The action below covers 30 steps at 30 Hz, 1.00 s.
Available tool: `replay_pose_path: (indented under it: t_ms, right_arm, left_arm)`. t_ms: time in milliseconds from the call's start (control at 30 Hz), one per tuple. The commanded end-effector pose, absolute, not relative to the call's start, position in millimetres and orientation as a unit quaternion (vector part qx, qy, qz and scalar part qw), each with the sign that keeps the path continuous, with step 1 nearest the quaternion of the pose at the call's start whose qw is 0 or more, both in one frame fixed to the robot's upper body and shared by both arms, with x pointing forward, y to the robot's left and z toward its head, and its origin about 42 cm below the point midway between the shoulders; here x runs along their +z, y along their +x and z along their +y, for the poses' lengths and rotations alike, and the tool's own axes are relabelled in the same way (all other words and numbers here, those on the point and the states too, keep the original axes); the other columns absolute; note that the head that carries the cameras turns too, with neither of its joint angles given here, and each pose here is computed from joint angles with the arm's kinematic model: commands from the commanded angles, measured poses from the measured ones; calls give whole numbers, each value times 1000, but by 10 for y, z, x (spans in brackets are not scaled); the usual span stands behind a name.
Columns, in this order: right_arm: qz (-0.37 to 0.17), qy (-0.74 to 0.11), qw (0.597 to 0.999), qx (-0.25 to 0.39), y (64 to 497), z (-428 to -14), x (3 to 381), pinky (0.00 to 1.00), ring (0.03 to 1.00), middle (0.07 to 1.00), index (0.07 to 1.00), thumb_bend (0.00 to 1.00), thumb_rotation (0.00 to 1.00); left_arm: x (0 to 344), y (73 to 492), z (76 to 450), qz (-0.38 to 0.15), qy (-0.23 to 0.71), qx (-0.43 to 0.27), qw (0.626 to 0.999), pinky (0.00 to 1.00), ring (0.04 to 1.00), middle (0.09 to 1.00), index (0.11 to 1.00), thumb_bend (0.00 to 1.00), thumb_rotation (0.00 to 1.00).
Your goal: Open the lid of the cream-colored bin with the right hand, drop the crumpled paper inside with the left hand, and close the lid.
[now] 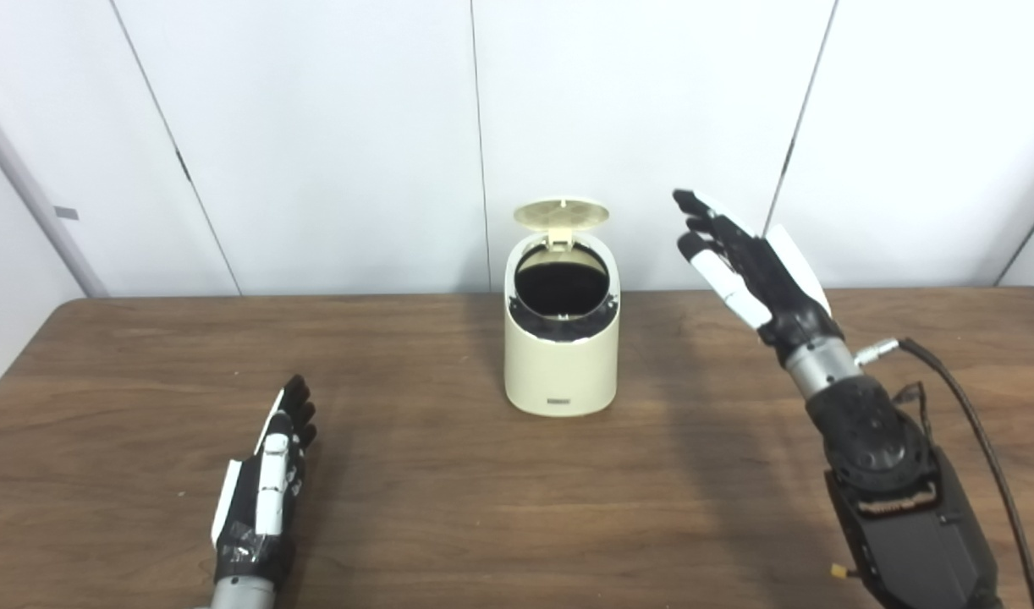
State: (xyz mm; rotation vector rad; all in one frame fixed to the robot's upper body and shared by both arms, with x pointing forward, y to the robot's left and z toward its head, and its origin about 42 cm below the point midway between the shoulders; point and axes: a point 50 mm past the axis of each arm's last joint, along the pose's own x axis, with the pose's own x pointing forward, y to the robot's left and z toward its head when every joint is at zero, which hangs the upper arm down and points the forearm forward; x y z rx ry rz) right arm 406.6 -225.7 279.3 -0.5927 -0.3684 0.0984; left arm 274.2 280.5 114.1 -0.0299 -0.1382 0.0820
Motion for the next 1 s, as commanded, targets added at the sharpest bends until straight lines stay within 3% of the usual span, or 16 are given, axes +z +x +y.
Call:
replay_pose_path:
  t_ms: [0, 233, 767, 967]
  right_arm:
    - [-227, -297, 926, 46, 4138, -2231, 3086, 855, 911, 921, 891, 550, 1000]
    - [-230, -336, 912, 54, 4225, -2175, 3257, 852, 920, 927, 894, 600, 1000]
    - [-242, -407, 875, 100, 4390, -1960, 3558, 832, 896, 913, 892, 507, 1000]
    - [-229, -422, 871, 108, 4441, -1899, 3583, 834, 899, 911, 896, 537, 1000]
  left_arm:
    - [994, 2724, 2759, -58, -20, 39, 997, 1000, 996, 996, 996, 453, 986]
    - [964, 2727, 2729, -54, -27, 37, 998, 1000, 1000, 1000, 996, 444, 967]
    - [961, 2720, 2700, -57, -20, 37, 997, 1000, 996, 994, 989, 442, 955]
    - [958, 2721, 2685, -57, -26, 36, 997, 1000, 997, 995, 990, 458, 947]
